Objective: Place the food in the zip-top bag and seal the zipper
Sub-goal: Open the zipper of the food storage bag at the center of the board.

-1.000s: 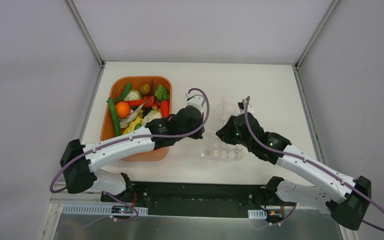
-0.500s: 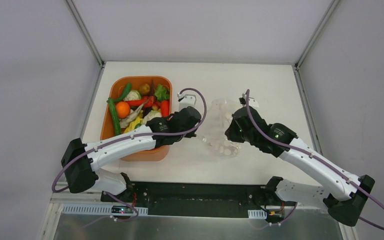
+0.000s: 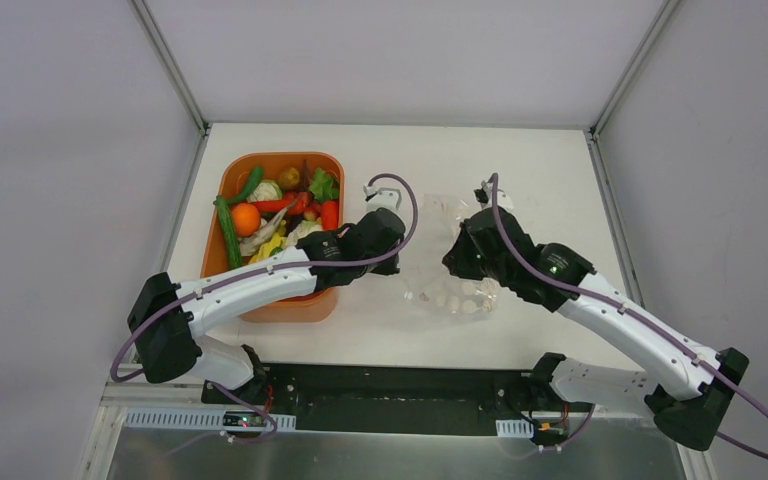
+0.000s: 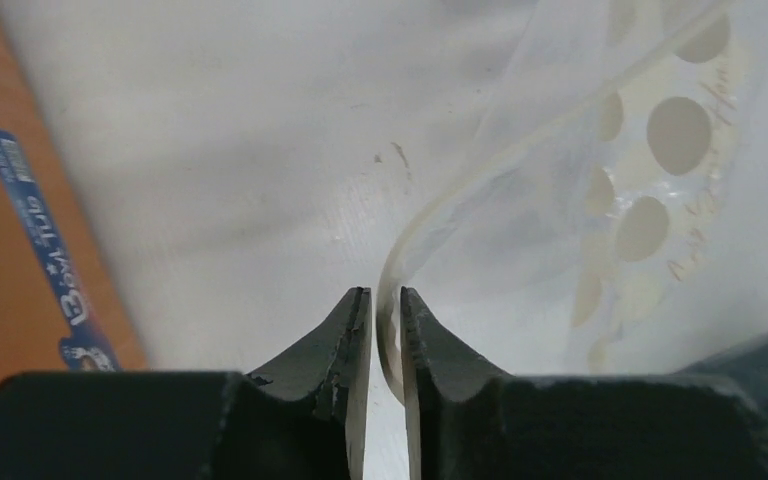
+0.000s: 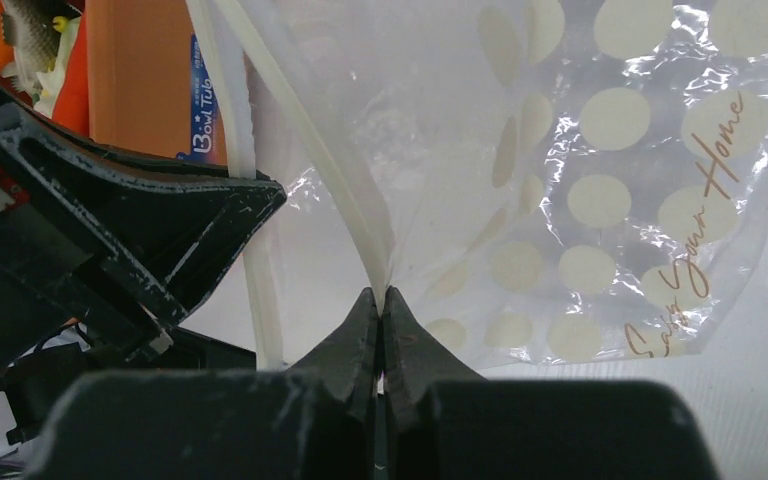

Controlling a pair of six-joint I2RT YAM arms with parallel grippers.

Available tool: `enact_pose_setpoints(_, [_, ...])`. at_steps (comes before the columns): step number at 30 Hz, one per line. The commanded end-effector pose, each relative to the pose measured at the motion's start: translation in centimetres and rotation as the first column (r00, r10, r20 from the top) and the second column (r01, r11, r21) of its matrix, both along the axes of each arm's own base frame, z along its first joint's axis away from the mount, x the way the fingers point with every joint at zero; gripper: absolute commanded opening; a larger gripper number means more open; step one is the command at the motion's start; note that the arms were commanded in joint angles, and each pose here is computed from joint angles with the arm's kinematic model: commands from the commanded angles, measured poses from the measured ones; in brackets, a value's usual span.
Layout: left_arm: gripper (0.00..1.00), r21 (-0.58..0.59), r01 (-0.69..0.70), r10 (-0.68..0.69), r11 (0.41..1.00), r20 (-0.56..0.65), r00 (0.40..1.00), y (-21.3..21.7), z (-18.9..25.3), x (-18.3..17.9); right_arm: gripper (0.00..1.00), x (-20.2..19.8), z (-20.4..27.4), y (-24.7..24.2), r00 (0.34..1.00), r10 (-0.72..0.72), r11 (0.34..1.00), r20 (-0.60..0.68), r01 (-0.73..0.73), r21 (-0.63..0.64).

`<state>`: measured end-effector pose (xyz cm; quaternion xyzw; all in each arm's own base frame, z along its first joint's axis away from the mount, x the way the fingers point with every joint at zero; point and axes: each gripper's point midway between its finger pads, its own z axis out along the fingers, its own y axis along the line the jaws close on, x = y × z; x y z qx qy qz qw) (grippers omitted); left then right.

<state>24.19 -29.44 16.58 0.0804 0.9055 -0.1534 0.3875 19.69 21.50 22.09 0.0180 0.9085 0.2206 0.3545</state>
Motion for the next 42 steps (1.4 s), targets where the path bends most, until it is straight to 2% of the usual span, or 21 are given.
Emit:
enact_pose_setpoints(1, [0.25,-0.105,0.089,-0.088,0.990,0.013,0.996,-2.1,1.5,-0.2,0.00,1.0,-0.6,0.5,1.000,-0.012,1.000,0.016,0.012,-0.014])
enact_pose_setpoints(2, [0.33,-0.111,0.099,-0.098,0.989,0.018,0.995,-2.3,1.7,-0.2,0.00,1.0,-0.8,0.7,1.000,0.000,1.000,0.011,0.001,-0.016])
enact_pose_setpoints(9, [0.49,-0.168,0.169,-0.165,0.971,0.039,0.986,-3.8,2.7,-0.2,0.00,0.1,-1.4,2.2,0.994,0.103,0.995,-0.022,-0.103,0.004])
enact_pose_setpoints(14, [0.50,-0.204,0.229,-0.229,0.952,0.028,0.973,-5.2,2.9,-0.5,0.00,-0.4,-1.7,2.5,0.991,0.130,0.991,-0.031,-0.130,0.019])
enact_pose_setpoints(16, [0.46,-0.210,0.237,-0.237,0.948,0.027,0.971,-5.5,2.9,-0.5,0.00,-0.4,-1.8,2.5,0.991,0.132,0.991,-0.032,-0.131,0.019])
enact_pose_setpoints(18, [0.36,-0.193,0.218,-0.218,0.957,0.023,0.976,-5.2,2.6,-0.2,0.00,-0.5,-1.7,2.4,0.991,0.131,0.991,-0.027,-0.130,0.020])
enact_pose_setpoints(21, [0.11,-0.122,0.124,-0.124,0.985,0.001,0.992,-3.3,1.5,0.5,0.00,0.1,-1.5,1.5,0.997,0.071,0.997,-0.005,-0.071,0.005])
enact_pose_setpoints(23, [0.00,-0.091,0.058,-0.059,0.994,-0.015,0.998,-1.9,0.7,1.0,0.00,0.6,-1.3,0.3,1.000,0.024,0.999,0.013,-0.023,-0.035])
enact_pose_setpoints(27, [0.00,-0.055,-0.045,0.042,0.997,-0.042,0.998,0.5,-0.6,1.8,0.00,1.0,-0.4,-1.1,0.999,-0.014,0.995,0.032,0.017,-0.096])
enact_pose_setpoints(31, [0.00,-0.044,-0.073,0.071,0.996,-0.050,0.996,1.3,-0.9,2.1,0.00,0.7,0.9,-1.8,0.999,-0.018,0.993,0.028,0.022,-0.120])
enact_pose_setpoints(36, [0.00,-0.066,-0.048,0.043,0.997,-0.073,0.996,0.2,-0.8,2.0,0.00,0.1,1.6,-1.7,1.000,0.000,0.990,-0.014,-0.002,-0.141])
enact_pose_setpoints(41, [0.00,-0.151,0.020,-0.032,0.988,-0.077,0.997,-1.6,0.0,1.5,0.00,0.4,1.0,-1.1,1.000,-0.006,0.995,-0.002,0.006,-0.100])
enact_pose_setpoints(42, [0.02,-0.163,0.031,-0.044,0.986,-0.076,0.996,-1.9,0.2,1.4,0.00,0.5,0.6,-1.0,1.000,-0.011,0.994,-0.006,0.010,-0.105])
